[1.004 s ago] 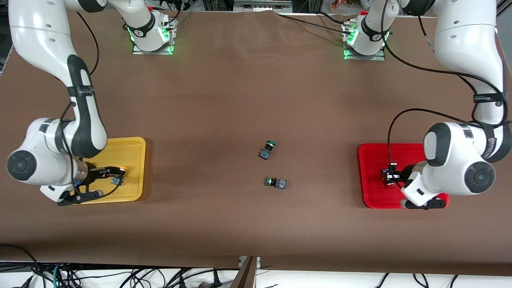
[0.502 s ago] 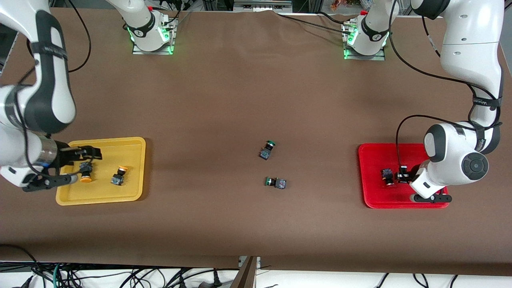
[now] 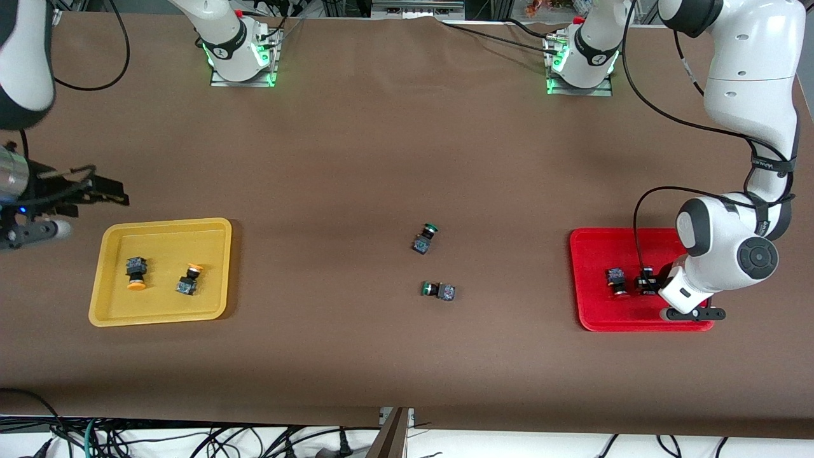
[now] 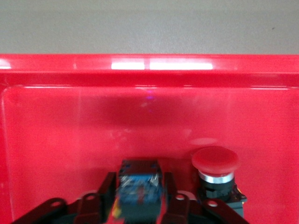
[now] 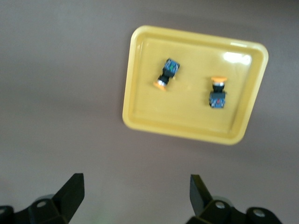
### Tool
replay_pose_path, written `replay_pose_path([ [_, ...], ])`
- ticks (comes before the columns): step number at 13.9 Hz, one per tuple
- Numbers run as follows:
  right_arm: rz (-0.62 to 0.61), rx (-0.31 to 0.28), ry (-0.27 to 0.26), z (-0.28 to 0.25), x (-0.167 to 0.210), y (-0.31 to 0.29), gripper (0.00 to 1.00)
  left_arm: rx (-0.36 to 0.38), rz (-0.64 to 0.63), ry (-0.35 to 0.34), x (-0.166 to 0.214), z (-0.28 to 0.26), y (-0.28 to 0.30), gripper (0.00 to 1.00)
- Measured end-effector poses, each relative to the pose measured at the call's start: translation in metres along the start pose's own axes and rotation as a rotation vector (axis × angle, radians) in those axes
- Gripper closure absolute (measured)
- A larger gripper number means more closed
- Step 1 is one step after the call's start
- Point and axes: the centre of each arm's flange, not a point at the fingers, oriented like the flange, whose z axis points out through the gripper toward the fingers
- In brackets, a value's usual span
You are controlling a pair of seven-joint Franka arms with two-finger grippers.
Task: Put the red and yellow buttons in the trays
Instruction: 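Release the red button in the red tray while the right gripper returns to rest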
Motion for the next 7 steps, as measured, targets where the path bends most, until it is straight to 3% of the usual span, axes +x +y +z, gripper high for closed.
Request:
replay_pose_path([
  [4,-0.08,-0.071,-0.044,-0.027,-0.026,-0.045,0.0,-0.002,0.022,0.047,0.009,-0.055,-0.002,0.04],
  [7,-0.089,-0.125,-0.018,-0.037,-0.029,-0.049,0.0,-0.011,0.049,0.066,0.002,-0.149,0.004,0.0],
])
